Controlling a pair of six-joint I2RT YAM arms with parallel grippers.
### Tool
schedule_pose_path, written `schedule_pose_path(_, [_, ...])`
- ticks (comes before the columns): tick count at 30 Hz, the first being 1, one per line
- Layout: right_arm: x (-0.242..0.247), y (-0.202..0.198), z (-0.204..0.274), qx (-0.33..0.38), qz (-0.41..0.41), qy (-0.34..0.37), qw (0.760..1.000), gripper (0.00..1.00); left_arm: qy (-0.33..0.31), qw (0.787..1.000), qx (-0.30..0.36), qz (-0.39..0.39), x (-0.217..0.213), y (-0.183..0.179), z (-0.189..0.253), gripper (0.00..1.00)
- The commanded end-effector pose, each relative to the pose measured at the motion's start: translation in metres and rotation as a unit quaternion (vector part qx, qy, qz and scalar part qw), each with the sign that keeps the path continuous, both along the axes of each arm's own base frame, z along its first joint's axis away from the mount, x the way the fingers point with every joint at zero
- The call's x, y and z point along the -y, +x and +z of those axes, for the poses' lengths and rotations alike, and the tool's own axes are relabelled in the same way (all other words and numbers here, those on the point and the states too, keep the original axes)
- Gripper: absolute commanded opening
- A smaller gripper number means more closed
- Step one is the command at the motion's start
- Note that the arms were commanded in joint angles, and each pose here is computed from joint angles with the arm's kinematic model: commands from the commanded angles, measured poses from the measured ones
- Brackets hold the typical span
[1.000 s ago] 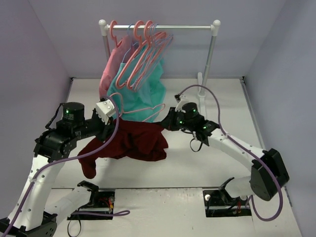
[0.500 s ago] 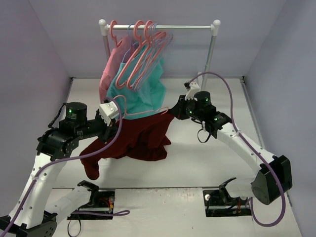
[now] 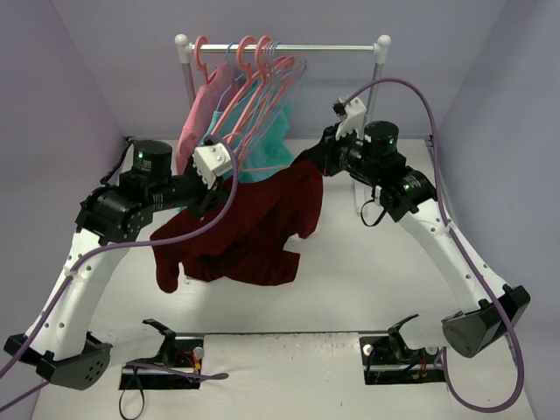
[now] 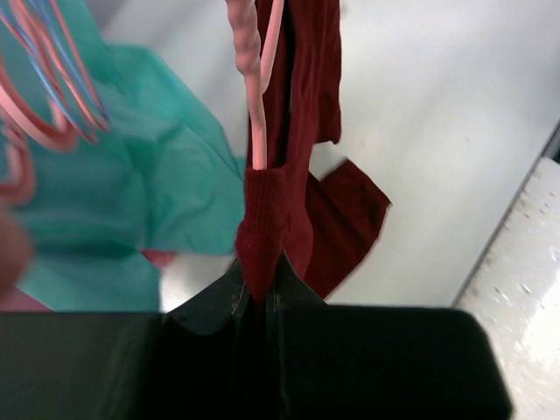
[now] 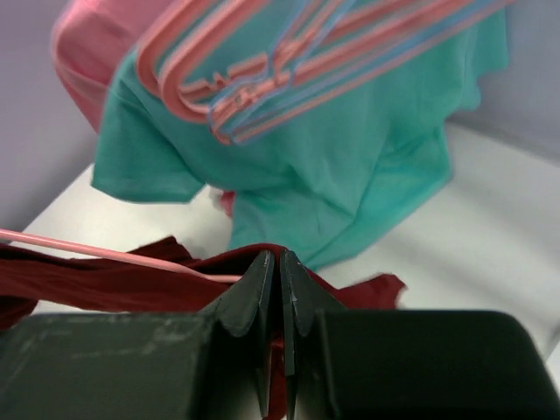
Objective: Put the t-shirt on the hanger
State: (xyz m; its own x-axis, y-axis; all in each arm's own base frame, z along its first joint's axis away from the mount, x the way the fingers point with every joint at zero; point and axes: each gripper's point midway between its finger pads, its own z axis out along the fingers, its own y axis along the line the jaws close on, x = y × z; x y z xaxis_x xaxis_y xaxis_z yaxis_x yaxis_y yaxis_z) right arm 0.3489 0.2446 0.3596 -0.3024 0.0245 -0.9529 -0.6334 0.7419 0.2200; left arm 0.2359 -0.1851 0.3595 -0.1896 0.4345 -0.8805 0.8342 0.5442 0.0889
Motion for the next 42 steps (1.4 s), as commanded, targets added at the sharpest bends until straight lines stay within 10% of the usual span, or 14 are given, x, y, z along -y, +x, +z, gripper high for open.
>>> schedule_pose_path(1, [-0.021,-0.005,0.091,0.113,0.045,0.027,0.992,0.00,-0.024,0.994,0.109,-0.018,0.024,0.024,0.074,0.00])
schedule_pose_path(11, [-0.076,-0.044,0.197,0.231,0.153,0.069,0.958,0.00,-0.088,0.975,0.192,-0.075,0.047,0.021,0.160,0.00])
schedule_pose_path(19, [-0.124,-0.063,0.119,0.178,0.208,0.017,0.962,0.01,-0.061,0.991,0.072,-0.093,0.061,0.022,0.063,0.00])
schedule_pose_path(28, [-0.099,-0.057,0.017,0.104,0.185,-0.059,0.975,0.01,-0.084,0.990,0.108,-0.045,0.039,0.012,0.040,0.00])
schedule_pose_path(42, [-0.091,-0.056,0.020,0.101,0.194,-0.049,0.975,0.04,-0.156,0.978,0.106,-0.094,0.066,0.013,0.022,0.00])
